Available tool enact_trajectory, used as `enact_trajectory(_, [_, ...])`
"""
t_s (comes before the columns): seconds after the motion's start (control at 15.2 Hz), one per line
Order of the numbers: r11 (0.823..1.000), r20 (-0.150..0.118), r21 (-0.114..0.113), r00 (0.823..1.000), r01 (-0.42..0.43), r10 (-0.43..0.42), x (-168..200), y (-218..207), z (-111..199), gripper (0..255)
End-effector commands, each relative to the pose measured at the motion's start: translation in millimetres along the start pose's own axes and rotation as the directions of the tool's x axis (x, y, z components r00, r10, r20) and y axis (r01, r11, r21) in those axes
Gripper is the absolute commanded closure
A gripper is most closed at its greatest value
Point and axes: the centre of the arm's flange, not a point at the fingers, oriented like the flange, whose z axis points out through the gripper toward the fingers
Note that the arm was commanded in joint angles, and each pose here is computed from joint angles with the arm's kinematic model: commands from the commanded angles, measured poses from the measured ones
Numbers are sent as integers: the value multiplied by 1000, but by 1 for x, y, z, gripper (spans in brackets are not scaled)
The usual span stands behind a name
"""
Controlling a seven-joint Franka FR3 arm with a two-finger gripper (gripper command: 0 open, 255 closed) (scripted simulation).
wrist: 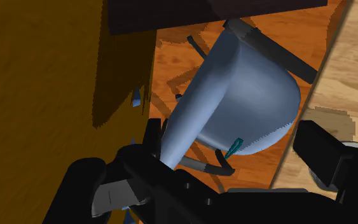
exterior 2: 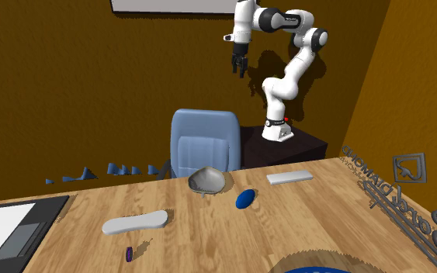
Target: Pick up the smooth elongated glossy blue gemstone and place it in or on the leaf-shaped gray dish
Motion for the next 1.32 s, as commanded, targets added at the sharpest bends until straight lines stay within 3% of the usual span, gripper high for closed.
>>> enact_trajectory(0.0, [1000,0,0,1000,0,0,0,0,0,0])
enact_trajectory(1.25, [984,-43,-131,990,125,-131,68,-238,97,0])
